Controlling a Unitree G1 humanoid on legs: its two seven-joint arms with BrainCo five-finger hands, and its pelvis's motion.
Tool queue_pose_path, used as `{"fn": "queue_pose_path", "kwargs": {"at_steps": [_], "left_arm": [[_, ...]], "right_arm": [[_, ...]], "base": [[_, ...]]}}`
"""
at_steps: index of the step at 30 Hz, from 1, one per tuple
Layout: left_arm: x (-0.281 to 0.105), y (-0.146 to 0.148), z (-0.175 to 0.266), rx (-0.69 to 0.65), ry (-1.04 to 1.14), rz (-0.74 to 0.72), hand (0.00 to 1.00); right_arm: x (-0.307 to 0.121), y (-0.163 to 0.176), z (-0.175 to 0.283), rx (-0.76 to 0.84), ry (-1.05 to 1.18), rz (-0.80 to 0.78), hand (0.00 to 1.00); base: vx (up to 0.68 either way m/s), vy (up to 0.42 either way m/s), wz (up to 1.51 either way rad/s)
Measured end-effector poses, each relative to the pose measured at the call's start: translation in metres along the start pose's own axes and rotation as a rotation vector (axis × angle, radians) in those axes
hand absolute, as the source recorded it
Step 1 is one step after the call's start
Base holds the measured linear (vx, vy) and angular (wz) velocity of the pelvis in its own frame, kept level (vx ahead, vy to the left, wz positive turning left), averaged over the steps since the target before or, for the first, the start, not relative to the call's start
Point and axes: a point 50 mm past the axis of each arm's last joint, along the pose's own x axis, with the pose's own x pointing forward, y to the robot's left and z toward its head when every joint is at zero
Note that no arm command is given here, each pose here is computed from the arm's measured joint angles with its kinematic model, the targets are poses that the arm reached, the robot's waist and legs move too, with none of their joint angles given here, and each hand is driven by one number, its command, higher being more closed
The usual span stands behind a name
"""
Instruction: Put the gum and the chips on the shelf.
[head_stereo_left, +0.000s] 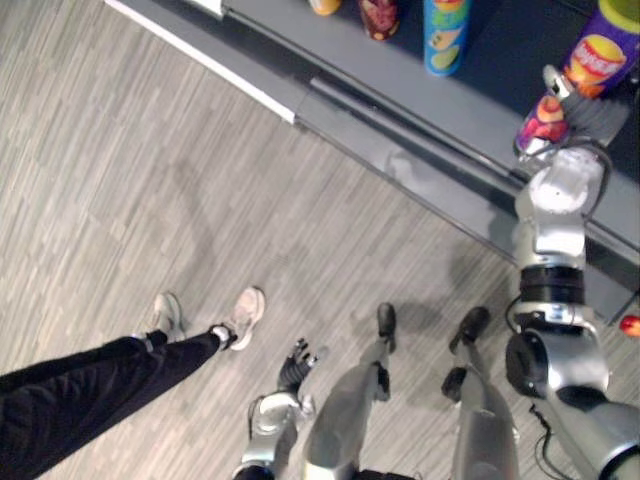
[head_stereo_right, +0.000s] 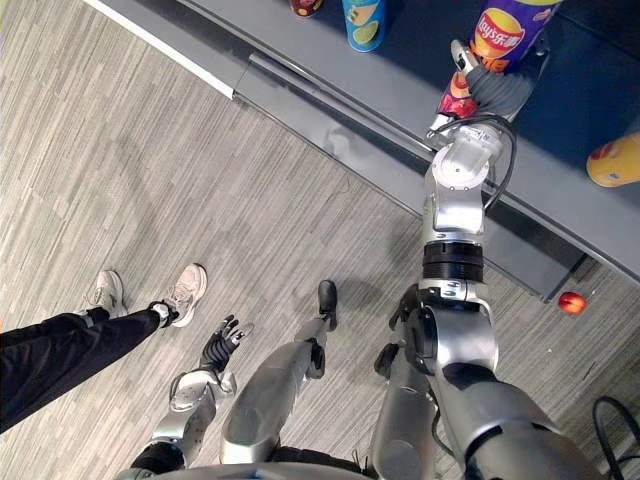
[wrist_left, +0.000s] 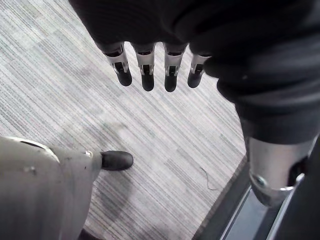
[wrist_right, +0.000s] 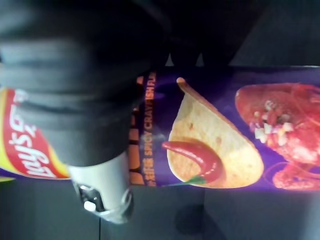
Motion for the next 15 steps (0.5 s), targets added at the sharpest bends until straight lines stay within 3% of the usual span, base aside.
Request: {"fn": "queue_pose_path", "kwargs": {"at_steps": [15], "left_arm": [[0.002, -0.008, 0.015, -0.011, -0.074, -0.025, 0.0]], "right_arm": [[0.022, 0.003, 0.031, 0.039, -0.077, -0.062, 1.0]], "base": [[0.0, -0.004, 0.01]]}}
